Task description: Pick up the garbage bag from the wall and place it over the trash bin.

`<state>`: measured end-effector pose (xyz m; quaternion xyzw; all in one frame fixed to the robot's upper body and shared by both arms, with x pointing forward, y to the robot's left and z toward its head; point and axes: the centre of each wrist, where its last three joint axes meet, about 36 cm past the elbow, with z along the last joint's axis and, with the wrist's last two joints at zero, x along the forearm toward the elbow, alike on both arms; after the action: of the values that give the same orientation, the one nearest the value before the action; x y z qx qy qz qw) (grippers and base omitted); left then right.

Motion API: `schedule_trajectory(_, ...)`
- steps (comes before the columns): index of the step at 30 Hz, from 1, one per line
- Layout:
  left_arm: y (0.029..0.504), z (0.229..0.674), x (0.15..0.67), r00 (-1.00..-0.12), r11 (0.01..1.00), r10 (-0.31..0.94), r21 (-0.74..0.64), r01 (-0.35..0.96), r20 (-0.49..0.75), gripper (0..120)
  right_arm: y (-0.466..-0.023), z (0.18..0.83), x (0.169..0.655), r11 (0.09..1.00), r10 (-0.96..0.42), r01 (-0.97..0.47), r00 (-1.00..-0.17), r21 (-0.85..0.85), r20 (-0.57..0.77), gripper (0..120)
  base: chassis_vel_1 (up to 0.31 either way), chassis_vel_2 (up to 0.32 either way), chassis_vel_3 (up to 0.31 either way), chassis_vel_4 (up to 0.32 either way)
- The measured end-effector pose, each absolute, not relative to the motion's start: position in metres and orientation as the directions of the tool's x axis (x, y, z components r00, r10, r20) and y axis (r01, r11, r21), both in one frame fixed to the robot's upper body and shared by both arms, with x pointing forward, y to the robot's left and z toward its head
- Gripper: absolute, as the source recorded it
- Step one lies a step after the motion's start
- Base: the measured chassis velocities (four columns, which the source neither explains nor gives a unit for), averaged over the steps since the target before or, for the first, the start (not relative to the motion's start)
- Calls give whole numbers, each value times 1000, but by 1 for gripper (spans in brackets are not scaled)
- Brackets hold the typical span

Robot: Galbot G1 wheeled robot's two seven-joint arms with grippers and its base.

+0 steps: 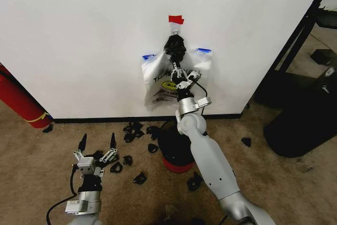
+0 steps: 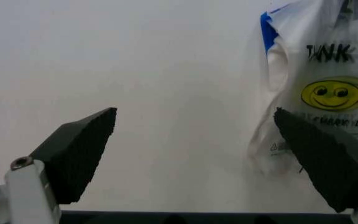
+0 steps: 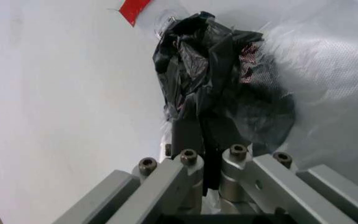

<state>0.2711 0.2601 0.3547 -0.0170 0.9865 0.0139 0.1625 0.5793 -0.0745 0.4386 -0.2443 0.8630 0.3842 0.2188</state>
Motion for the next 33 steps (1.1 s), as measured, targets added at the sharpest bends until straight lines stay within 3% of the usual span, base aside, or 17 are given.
schedule_trajectory(4,260,354,271,-947,999,-27,23,-36,-319,100,-74,437,579,586,-254,-589,-786,557,-563,0,0,0,0,0)
schedule_trajectory(9,259,354,271,-948,999,-23,24,-33,-318,100,-74,436,578,585,-254,-587,-788,559,-561,23,0,0,0,0)
schedule_trajectory(11,259,354,271,-948,999,-23,24,-33,-318,100,-74,435,578,585,-254,-587,-788,560,-561,25,0,0,0,0)
schedule_trajectory(16,259,353,271,-949,999,-23,25,-33,-316,100,-76,436,578,582,-252,-590,-785,559,-566,48,0,0,0,0)
schedule_trajectory(26,259,350,271,-950,999,-25,25,-34,-311,100,-78,437,581,578,-254,-600,-776,553,-577,79,0,0,0,0)
schedule_trajectory(28,258,348,270,-951,999,-25,25,-35,-310,100,-78,437,581,578,-255,-602,-775,551,-579,79,0,0,0,0)
schedule_trajectory(33,257,347,270,-951,999,-25,26,-35,-309,100,-79,439,583,577,-258,-608,-769,545,-585,63,0,0,0,0)
